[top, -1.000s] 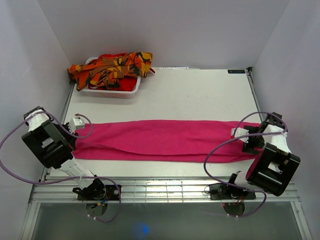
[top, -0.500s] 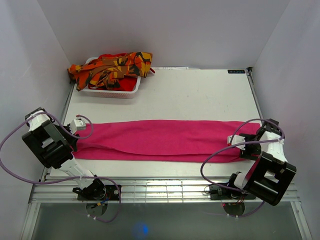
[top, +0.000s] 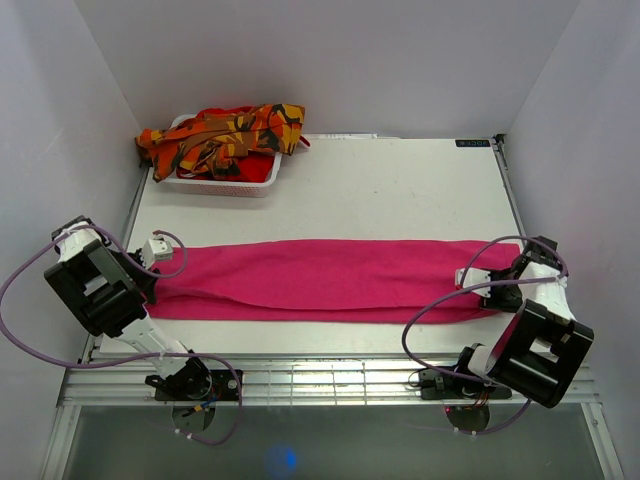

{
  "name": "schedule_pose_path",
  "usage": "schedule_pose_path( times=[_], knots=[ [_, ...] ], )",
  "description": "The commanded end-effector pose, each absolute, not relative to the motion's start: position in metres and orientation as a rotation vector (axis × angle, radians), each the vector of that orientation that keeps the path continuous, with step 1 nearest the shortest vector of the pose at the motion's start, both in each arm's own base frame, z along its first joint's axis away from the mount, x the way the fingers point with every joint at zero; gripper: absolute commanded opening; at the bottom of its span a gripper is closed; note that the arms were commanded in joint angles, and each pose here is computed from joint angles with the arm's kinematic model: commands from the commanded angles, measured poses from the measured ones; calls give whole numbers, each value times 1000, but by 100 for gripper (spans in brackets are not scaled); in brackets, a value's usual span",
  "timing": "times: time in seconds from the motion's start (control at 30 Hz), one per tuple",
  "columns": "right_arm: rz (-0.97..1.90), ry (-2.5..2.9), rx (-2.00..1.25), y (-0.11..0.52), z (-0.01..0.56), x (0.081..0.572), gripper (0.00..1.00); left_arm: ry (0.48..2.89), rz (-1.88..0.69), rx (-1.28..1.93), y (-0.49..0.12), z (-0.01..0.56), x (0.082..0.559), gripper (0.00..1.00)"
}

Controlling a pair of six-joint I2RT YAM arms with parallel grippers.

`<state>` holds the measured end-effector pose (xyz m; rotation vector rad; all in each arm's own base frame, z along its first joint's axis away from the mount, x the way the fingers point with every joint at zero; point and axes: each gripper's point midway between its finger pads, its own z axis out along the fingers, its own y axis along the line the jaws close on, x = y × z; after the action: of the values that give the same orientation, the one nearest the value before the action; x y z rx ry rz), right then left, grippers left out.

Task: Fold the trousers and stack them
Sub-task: Fold the trousers

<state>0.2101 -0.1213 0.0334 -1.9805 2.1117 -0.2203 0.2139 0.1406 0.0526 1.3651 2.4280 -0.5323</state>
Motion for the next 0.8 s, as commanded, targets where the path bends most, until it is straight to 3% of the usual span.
schedule_pose_path(
  times=[0.0, 0.43, 0.53, 0.63, 0.7, 0.77],
  knots=[
    [-250, 2005, -2029, -121, 53, 229, 56, 2371, -527, 1368, 131, 64, 216, 62],
    [-220, 2044, -2034, -123, 45, 226, 56, 2371, -537, 1360, 131, 63, 217, 61],
    [-216, 2047, -2039, -122, 39, 223, 47, 2375, -535, 1359, 131, 64, 217, 56],
    [-229, 2043, -2042, -122, 38, 224, 31, 2381, -535, 1381, 130, 62, 212, 47],
    [-229, 2052, -2035, -123, 39, 224, 15, 2389, -514, 1403, 133, 60, 210, 42],
    [-242, 2062, -2019, -125, 42, 227, 8, 2387, -496, 1428, 135, 60, 209, 35]
  ],
)
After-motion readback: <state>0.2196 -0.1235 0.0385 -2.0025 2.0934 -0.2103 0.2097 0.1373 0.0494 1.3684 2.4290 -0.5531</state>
